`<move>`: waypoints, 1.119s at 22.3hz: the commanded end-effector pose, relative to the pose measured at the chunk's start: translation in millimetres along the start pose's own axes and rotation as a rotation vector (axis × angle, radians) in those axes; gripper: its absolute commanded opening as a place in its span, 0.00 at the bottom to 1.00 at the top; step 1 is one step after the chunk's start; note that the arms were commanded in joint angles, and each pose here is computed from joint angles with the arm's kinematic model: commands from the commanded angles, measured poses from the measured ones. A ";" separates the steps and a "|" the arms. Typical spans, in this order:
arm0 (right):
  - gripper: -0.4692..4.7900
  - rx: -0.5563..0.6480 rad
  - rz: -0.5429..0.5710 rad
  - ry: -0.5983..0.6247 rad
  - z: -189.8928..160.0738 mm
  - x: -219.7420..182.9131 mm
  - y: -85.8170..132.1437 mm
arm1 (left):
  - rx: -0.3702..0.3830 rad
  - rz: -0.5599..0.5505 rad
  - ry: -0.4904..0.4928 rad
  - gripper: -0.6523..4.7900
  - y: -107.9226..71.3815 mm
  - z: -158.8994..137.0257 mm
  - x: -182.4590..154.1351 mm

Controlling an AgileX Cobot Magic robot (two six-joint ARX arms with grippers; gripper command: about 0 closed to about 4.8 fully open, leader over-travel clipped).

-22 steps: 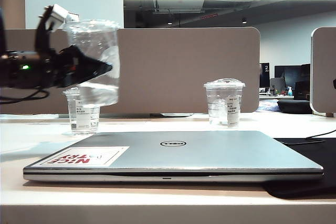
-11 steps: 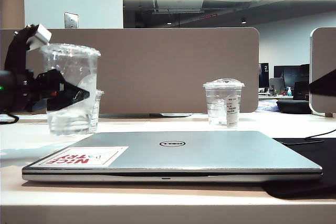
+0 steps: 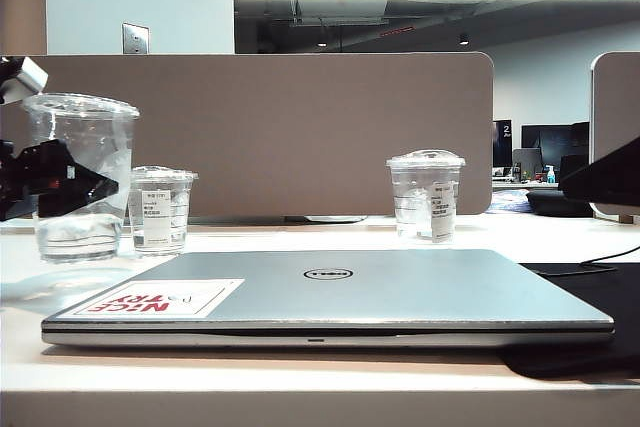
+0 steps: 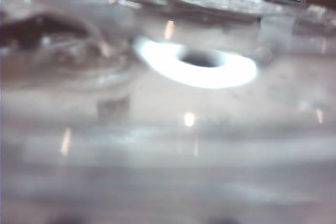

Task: Pick up the coffee cup on the middle and place it on the left side of the laptop.

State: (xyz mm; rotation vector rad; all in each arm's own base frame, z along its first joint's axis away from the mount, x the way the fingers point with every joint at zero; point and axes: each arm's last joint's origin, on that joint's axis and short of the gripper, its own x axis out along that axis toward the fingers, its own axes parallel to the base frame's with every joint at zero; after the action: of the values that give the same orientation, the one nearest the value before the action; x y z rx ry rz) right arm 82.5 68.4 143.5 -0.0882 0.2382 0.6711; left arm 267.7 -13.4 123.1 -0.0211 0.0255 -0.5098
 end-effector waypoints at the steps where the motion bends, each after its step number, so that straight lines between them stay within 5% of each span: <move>1: 0.08 0.000 0.005 -0.014 0.5 0.3 0.5 | 0.002 -0.034 -0.013 0.61 -0.9 0.2 0.9; 13: 0.08 0.000 0.006 -0.013 0.3 0.3 0.6 | -0.044 -0.060 0.045 0.62 -0.8 -18.5 1.8; 21: 0.08 0.000 0.006 -0.008 0.0 0.6 0.6 | -0.056 -0.065 0.053 0.89 -1.7 -19.9 0.4; 22: 0.08 0.000 0.006 -0.008 0.0 0.6 0.6 | -0.063 -0.079 0.055 0.98 -2.5 -20.1 -0.5; 25: 0.08 0.000 0.006 -0.008 0.0 0.6 0.6 | -0.104 -0.100 0.058 1.00 -5.0 -19.0 -4.0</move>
State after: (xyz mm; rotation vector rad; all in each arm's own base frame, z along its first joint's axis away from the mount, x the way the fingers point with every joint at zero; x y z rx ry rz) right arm 82.4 69.0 142.9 -0.0912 0.2447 0.6758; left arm 263.1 -16.1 100.1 -0.0910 0.1266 -0.5923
